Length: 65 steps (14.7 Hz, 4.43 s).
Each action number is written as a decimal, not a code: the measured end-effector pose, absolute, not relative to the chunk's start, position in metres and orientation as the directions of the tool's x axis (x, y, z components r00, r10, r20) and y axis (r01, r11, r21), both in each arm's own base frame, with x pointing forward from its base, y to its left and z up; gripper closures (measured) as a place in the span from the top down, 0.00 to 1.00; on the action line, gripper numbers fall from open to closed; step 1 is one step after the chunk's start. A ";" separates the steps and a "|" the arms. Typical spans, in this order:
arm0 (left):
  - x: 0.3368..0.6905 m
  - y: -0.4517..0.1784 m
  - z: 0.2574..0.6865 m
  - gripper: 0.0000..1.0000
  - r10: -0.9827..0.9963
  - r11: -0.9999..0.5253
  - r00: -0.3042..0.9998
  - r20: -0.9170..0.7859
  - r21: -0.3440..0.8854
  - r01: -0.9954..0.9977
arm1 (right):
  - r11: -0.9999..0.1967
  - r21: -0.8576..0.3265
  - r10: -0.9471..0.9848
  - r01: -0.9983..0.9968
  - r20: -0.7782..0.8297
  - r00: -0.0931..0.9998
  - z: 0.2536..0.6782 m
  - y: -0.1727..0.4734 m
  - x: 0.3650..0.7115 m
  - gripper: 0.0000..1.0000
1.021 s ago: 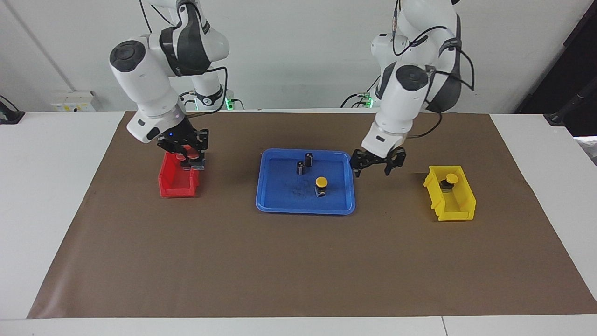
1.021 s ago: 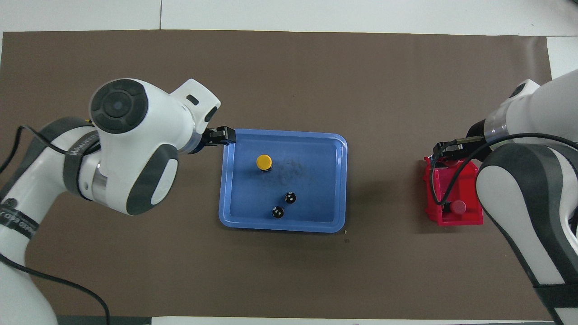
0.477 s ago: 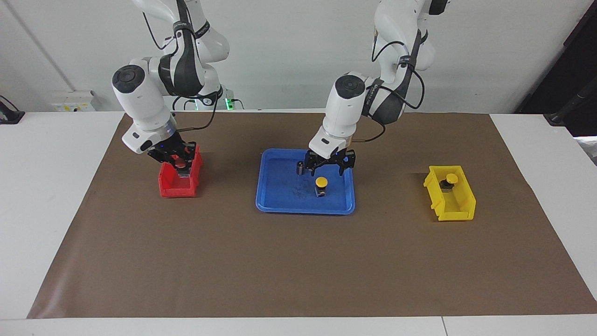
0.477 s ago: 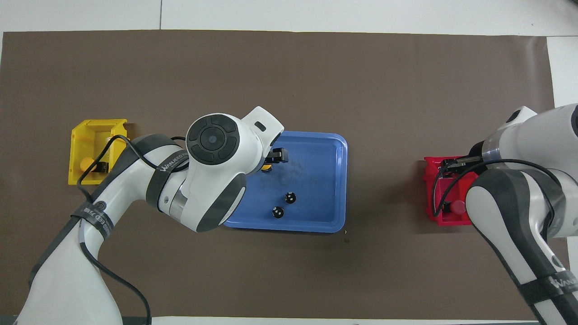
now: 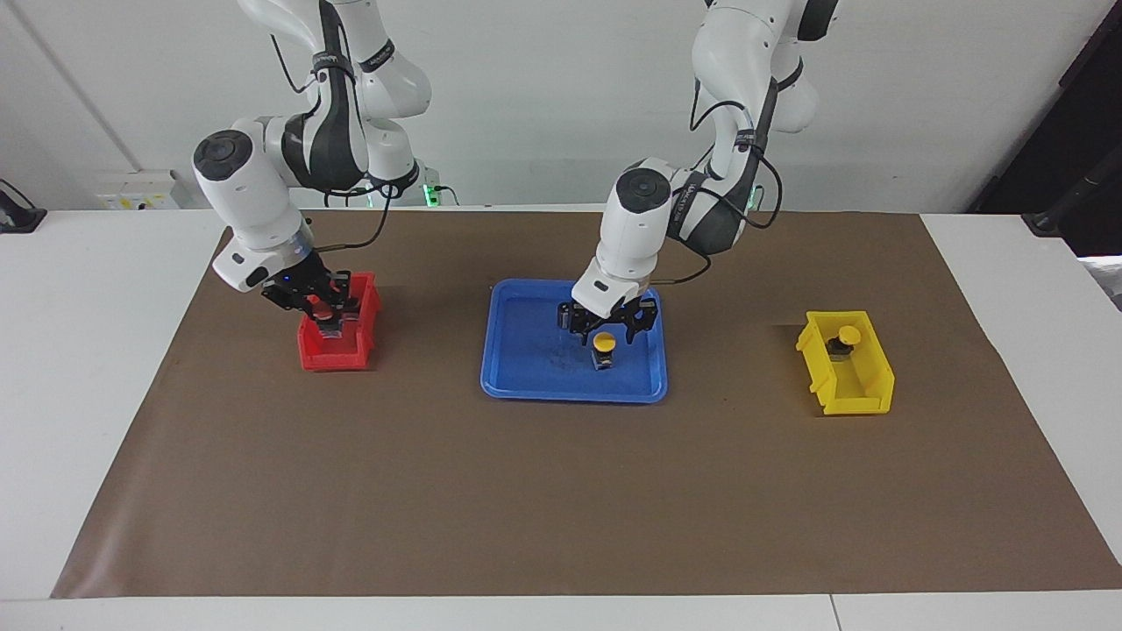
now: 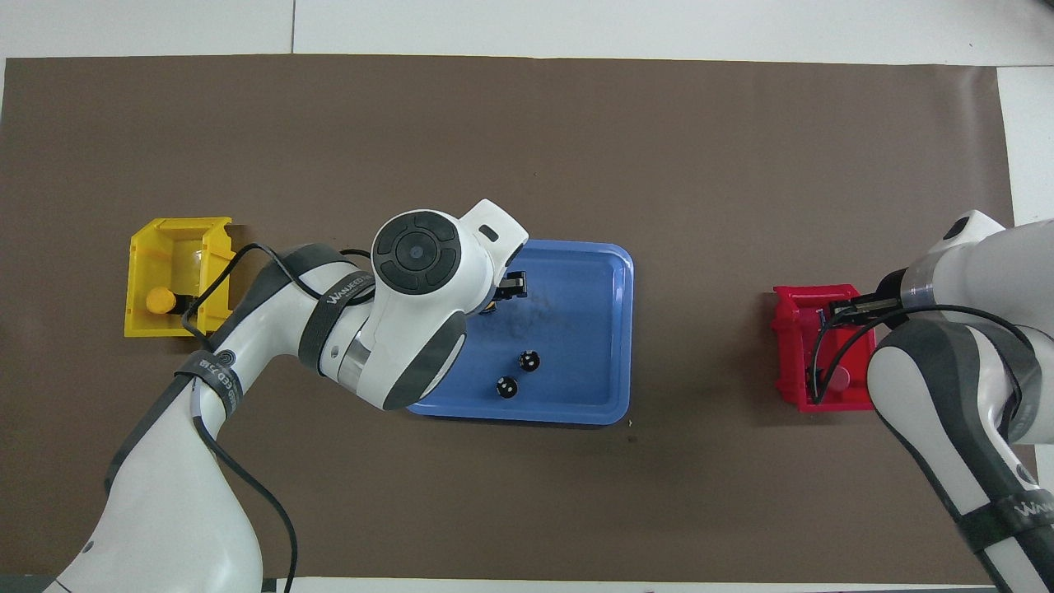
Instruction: Sort red and yellow buttons by color
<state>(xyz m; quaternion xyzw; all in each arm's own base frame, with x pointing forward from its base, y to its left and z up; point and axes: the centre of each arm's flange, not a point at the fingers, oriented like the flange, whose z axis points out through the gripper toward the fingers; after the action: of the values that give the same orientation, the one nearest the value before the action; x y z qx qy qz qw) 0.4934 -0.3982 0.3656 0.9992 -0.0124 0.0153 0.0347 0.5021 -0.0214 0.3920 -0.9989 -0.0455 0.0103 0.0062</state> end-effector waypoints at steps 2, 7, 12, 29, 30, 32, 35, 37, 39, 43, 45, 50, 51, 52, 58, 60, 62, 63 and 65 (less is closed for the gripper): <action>0.493 -0.398 0.366 0.64 -0.008 -0.998 0.999 0.031 0.070 -0.010 | -0.995 -0.013 0.096 0.095 -0.018 0.995 0.385 -0.020 0.499 0.41; 0.497 -0.400 0.375 0.41 0.032 -0.996 0.999 0.026 0.079 0.030 | -0.995 -0.011 0.098 0.098 -0.006 0.995 0.367 -0.019 0.491 0.41; 0.539 -0.359 0.456 0.41 0.118 -0.992 0.992 -0.035 0.039 0.120 | -0.995 -0.010 0.098 0.098 -0.005 0.995 0.348 -0.019 0.485 0.42; 0.638 0.006 0.435 0.41 0.053 -0.999 0.999 -0.013 0.004 0.053 | -0.993 -0.026 0.118 0.116 -0.097 0.988 0.484 -0.016 0.513 0.76; 0.636 0.009 0.431 0.41 0.049 -0.999 0.999 -0.013 0.004 0.049 | -0.993 -0.026 0.116 0.114 -0.094 0.989 0.507 -0.015 0.513 0.78; 0.633 0.010 0.428 0.41 0.044 -0.999 0.999 -0.015 0.005 0.044 | -0.993 -0.025 0.114 0.112 -0.086 0.990 0.545 -0.014 0.511 0.79; 0.625 0.011 0.415 0.41 0.041 -0.999 0.999 0.014 0.006 0.041 | -0.994 -0.025 0.112 0.111 -0.083 0.990 0.582 -0.014 0.510 0.89; 0.619 0.011 0.401 0.41 0.041 -0.999 0.999 0.022 0.006 0.040 | -0.995 -0.026 0.098 0.096 -0.096 0.991 0.600 -0.016 0.506 1.00; 0.617 0.011 0.394 0.41 0.039 -0.999 0.999 0.028 0.006 0.039 | -0.997 -0.024 0.073 0.070 -0.099 0.992 0.610 -0.019 0.504 1.00; 0.614 0.019 0.381 0.41 0.032 -0.999 0.999 0.044 0.005 0.032 | -0.998 -0.022 0.053 0.051 -0.095 0.994 0.606 -0.026 0.512 1.00; 0.612 0.025 0.379 0.41 0.027 -1.000 0.999 0.045 0.004 0.027 | -0.999 -0.021 0.041 0.039 -0.108 0.993 0.606 -0.032 0.522 1.00; 0.612 0.029 0.378 0.56 0.029 -1.000 0.998 0.051 0.004 0.029 | -1.000 -0.022 0.006 0.003 -0.159 0.987 0.596 -0.051 0.539 1.00; 0.612 0.028 0.379 0.67 0.027 -1.000 0.998 0.053 0.004 0.027 | -1.000 -0.023 0.006 0.002 -0.161 0.987 0.595 -0.051 0.539 1.00; 0.613 0.026 0.381 0.77 0.024 -1.000 0.998 0.054 0.005 0.024 | -1.000 -0.023 0.007 0.004 -0.162 0.987 0.595 -0.050 0.539 1.00; 0.621 0.018 0.479 1.00 0.007 -1.000 1.000 0.000 0.013 0.007 | -1.000 -0.023 0.011 0.007 -0.164 0.986 0.596 -0.048 0.538 1.00; 0.618 0.005 0.513 1.00 -0.017 -1.000 1.000 -0.001 0.016 -0.017 | -1.000 -0.023 0.010 0.007 -0.165 0.986 0.597 -0.048 0.538 1.00; 0.610 -0.016 0.539 1.00 -0.053 -0.998 0.999 -0.014 0.018 -0.053 | -1.000 -0.023 0.011 0.007 -0.165 0.986 0.597 -0.048 0.538 1.00; 0.605 -0.024 0.552 1.00 -0.068 -0.998 0.997 -0.022 0.019 -0.067 | -1.000 -0.023 0.013 0.010 -0.165 0.986 0.596 -0.047 0.538 1.00; 0.593 -0.033 0.579 1.00 -0.085 -0.996 0.996 -0.021 0.019 -0.085 | -1.000 -0.023 0.025 0.021 -0.165 0.986 0.596 -0.040 0.539 1.00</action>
<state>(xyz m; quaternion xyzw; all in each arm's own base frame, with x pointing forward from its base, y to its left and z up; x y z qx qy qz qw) 0.5930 -0.0334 0.5790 0.9990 -0.0425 -0.0108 0.0093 0.5385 -0.0404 0.5965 -0.9964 -0.0115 0.0832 0.0107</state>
